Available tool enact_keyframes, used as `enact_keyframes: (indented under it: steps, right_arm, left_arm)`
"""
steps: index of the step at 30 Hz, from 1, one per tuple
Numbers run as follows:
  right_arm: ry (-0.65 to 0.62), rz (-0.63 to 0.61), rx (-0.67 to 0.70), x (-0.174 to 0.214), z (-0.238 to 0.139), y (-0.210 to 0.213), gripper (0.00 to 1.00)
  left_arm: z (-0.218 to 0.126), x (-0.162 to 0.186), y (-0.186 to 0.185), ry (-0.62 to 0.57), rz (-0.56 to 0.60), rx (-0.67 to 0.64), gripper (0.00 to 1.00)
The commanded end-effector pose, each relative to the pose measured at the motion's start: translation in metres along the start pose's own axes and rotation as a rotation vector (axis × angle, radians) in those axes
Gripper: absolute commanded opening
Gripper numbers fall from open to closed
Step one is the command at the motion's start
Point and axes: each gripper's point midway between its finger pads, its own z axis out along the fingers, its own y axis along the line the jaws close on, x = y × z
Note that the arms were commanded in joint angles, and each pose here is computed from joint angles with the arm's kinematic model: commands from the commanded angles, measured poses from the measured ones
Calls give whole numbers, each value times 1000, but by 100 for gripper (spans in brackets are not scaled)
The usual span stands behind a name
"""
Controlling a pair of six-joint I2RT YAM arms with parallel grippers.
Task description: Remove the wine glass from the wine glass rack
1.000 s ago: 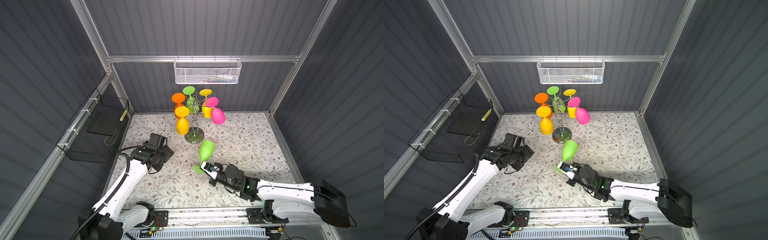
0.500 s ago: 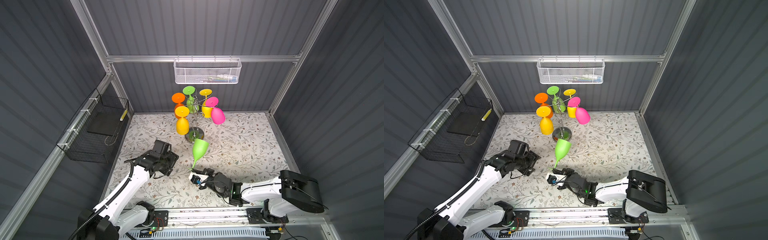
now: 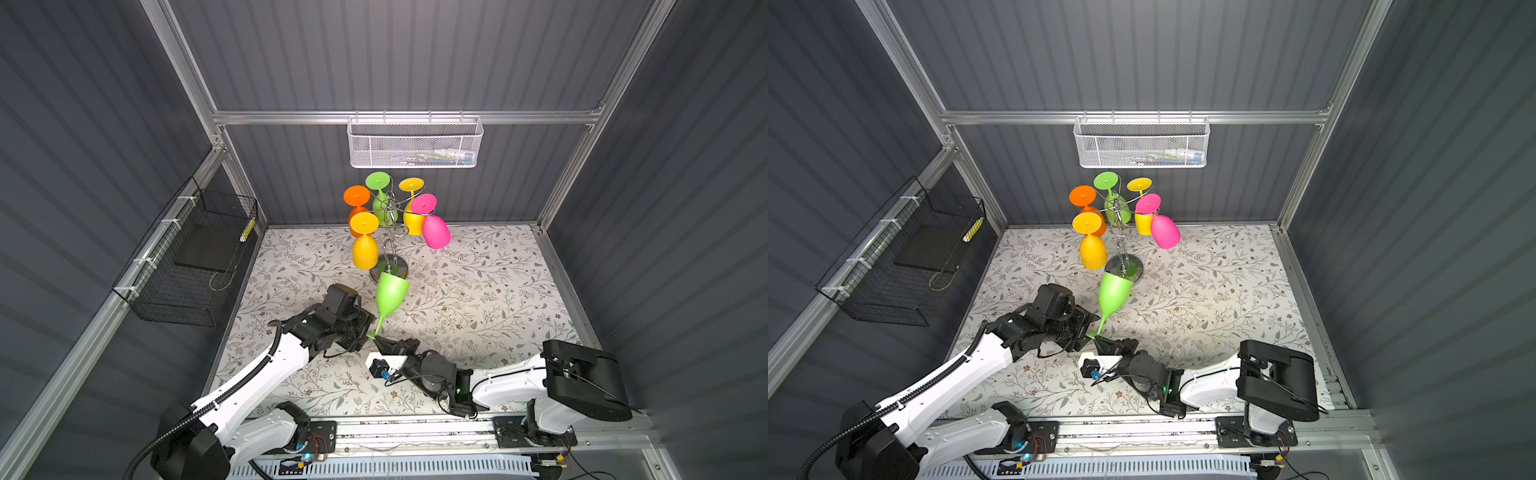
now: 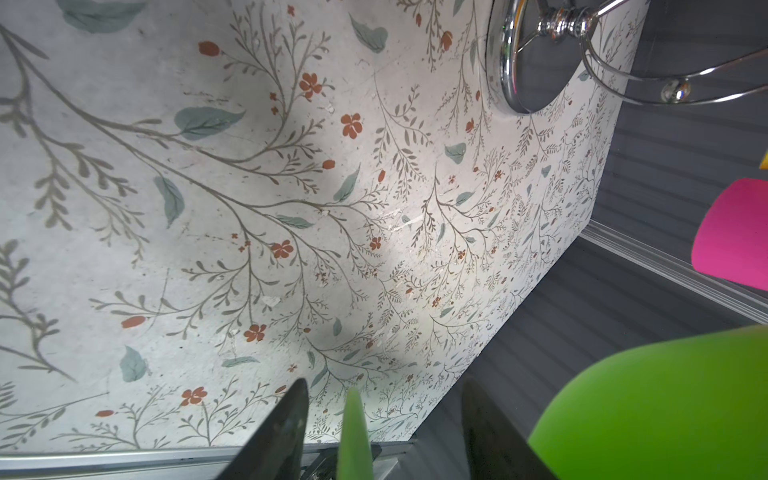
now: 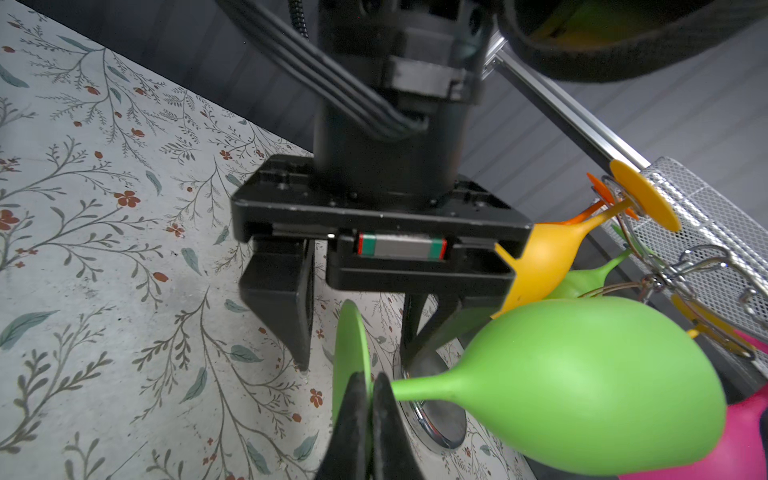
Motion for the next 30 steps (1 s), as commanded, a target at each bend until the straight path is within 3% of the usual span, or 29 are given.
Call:
enact_keyframes:
  steps: [1, 19, 30]
  right_arm:
    - [-21, -6, 52, -11, 4, -11, 0]
    - [-7, -29, 70, -9, 6, -14, 0]
    - [-8, -31, 68, -11, 8, -13, 0]
  left_arm:
    - [6, 0, 1, -7, -31, 2, 56]
    - [-8, -10, 1, -84, -36, 14, 33]
    - [-5, -8, -4, -68, -30, 39, 28]
